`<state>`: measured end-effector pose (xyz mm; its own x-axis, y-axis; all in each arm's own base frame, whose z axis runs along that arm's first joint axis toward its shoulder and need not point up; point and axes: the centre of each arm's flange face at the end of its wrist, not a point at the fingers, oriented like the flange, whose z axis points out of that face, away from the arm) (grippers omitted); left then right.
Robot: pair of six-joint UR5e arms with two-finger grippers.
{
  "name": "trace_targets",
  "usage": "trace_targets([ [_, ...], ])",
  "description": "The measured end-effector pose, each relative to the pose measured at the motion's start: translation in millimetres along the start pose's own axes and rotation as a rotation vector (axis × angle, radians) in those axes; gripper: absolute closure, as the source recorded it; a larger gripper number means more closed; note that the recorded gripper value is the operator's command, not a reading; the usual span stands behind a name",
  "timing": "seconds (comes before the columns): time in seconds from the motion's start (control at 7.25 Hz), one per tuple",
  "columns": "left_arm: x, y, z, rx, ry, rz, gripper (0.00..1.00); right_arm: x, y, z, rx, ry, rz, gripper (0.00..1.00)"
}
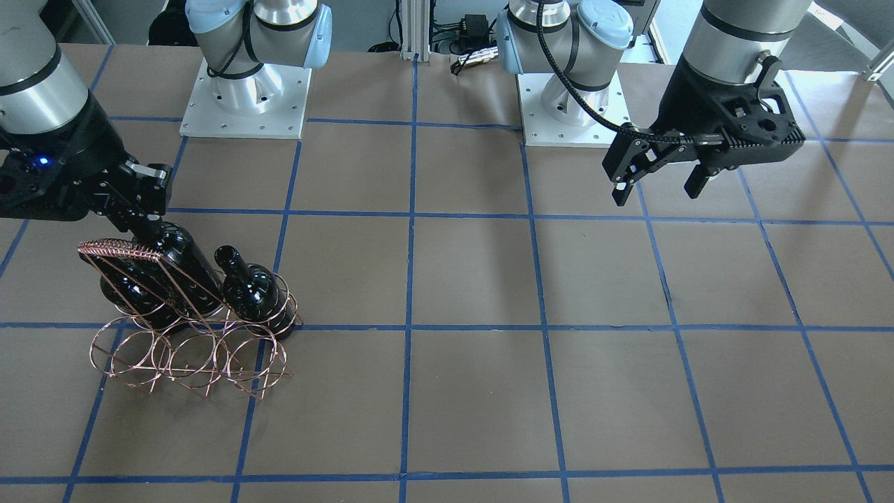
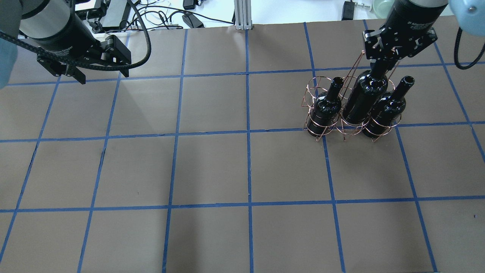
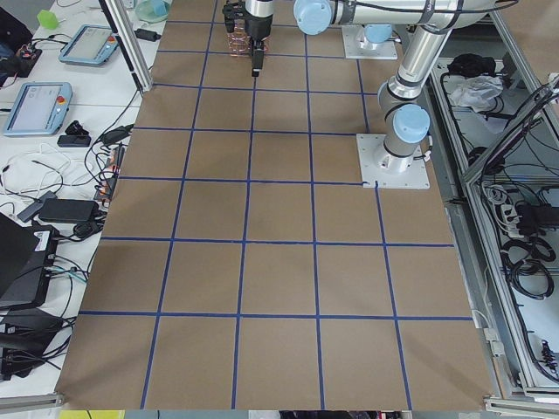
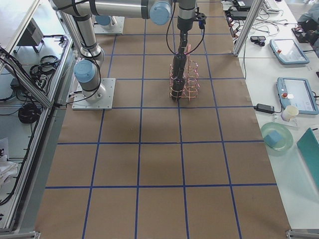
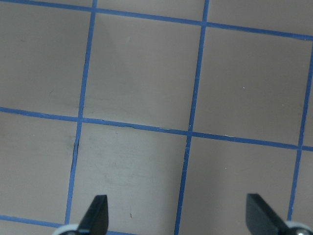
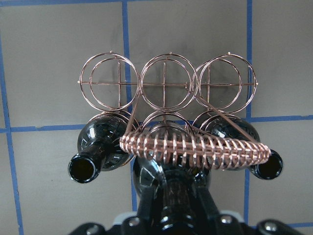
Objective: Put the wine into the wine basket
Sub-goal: 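Lower the bottle into the middle basket slot with the right gripper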
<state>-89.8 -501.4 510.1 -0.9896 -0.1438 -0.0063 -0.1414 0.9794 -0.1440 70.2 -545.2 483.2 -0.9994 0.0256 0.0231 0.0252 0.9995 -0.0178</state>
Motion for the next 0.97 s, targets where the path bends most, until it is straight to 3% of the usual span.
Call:
trace_targets([
  [0.97,0,-3,5,-0.004,-0.005,0.001,0.00,0,-9,47,-0.026,-0.003,-0.003,1.00],
])
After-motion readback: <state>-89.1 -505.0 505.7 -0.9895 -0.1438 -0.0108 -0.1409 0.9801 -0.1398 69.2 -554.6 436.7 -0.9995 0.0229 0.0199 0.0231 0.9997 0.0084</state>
